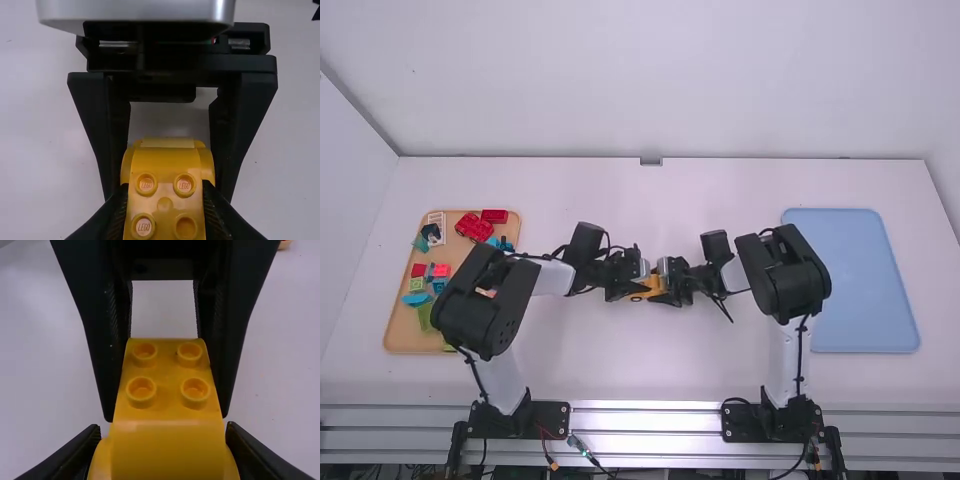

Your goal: Assemble lego blocks to make yellow taxi

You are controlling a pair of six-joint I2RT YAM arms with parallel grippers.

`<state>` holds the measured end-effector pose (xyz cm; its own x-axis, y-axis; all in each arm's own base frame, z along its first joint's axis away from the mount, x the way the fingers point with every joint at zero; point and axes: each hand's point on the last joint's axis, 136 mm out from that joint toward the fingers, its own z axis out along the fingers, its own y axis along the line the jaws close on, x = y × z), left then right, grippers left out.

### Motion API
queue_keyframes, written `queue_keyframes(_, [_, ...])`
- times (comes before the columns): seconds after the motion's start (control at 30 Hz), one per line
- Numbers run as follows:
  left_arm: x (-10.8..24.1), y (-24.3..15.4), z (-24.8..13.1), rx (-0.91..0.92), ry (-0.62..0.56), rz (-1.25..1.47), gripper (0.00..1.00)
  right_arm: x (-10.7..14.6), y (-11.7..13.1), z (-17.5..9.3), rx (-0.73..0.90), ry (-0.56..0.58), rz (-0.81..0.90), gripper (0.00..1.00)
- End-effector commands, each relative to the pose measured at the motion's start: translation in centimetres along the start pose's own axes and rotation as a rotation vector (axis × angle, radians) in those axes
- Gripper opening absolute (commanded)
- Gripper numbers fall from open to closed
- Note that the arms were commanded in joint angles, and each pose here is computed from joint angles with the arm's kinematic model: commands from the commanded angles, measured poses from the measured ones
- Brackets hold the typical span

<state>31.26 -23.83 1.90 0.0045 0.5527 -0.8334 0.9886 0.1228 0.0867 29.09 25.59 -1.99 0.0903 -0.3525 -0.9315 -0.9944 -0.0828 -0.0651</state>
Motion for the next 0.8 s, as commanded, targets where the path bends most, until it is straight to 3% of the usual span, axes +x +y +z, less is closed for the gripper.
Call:
queue_keyframes(0.0, [2.81,-1.97,1.15,0.016,0.111,-0.038,0.33,0.35,0.09,0.76,-0.011,0.013,0.004,0.57])
queue_keyframes(0.03, [2.73,-1.93,1.11,0.015,0.11,-0.037,0.38,0.34,0.1,0.77,-0.011,0.013,0.005,0.57])
queue_keyframes(0.77, [1.96,-1.26,0.48,-0.01,0.097,-0.022,0.46,0.35,0.1,0.77,-0.011,0.013,0.008,0.57])
